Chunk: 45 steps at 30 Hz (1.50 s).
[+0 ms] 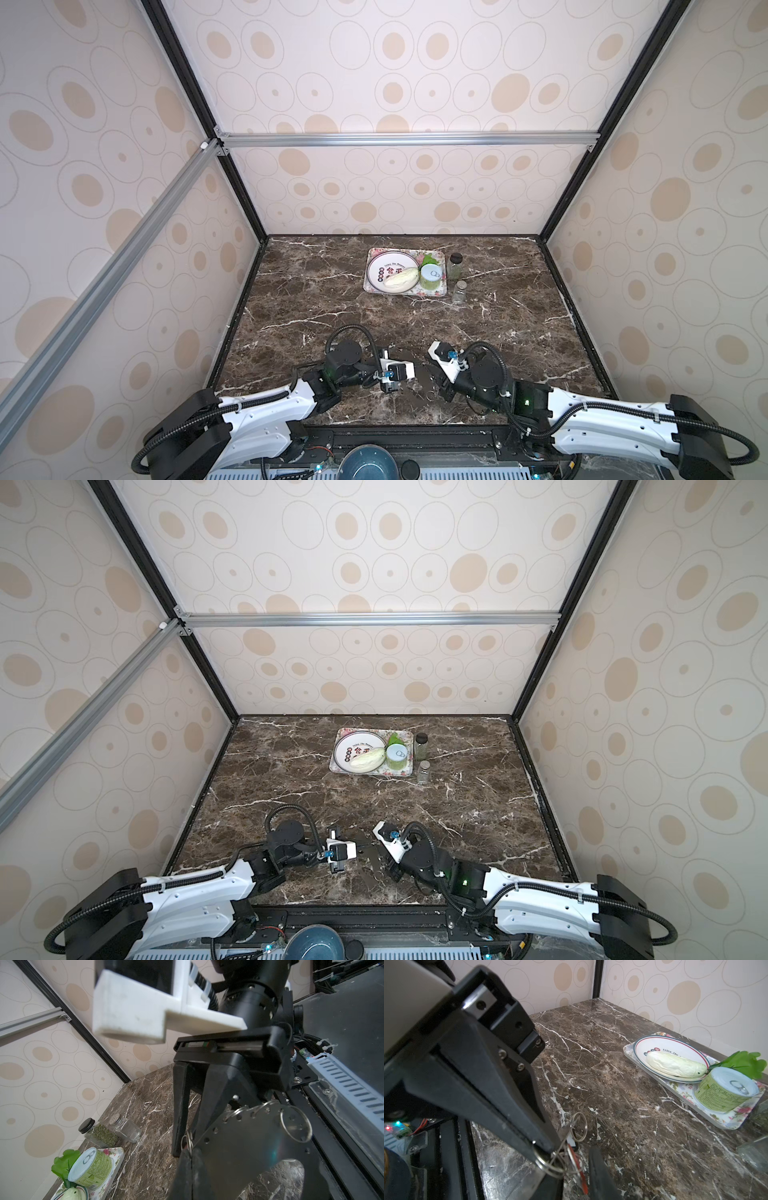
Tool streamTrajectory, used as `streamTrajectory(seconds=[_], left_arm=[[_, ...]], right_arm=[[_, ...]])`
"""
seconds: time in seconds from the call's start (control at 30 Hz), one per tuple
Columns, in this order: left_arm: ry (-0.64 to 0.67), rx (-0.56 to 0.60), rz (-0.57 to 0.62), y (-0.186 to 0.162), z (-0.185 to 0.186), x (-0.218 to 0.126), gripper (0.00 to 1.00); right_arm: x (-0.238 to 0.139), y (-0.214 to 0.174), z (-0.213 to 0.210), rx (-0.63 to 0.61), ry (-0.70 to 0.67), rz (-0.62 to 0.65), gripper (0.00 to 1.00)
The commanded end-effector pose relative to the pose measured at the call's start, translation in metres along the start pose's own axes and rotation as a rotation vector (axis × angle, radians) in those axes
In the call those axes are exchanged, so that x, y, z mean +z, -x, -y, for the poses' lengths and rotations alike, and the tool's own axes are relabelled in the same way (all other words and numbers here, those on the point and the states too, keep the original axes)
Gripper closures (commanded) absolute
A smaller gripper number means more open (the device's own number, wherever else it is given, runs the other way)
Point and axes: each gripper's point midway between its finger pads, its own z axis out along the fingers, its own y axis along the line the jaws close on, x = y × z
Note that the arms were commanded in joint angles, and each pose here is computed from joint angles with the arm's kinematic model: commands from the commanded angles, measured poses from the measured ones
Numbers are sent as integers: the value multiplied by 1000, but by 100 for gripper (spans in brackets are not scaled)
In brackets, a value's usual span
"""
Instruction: Put the keys on the keyring
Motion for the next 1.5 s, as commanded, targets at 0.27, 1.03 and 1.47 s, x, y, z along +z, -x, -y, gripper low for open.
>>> streamTrajectory(seconds=[0.27,1.03,1.47], left_arm=[[43,58,61,17,-8,-4,100],[196,18,70,21,-30,-17,82],[135,-25,7,8,-28,1,83]], right_arm=[[-4,15,1,19,-7,63,100],[-6,13,37,16,-233,-31,100],[4,4,35,36,-232,-65,100]])
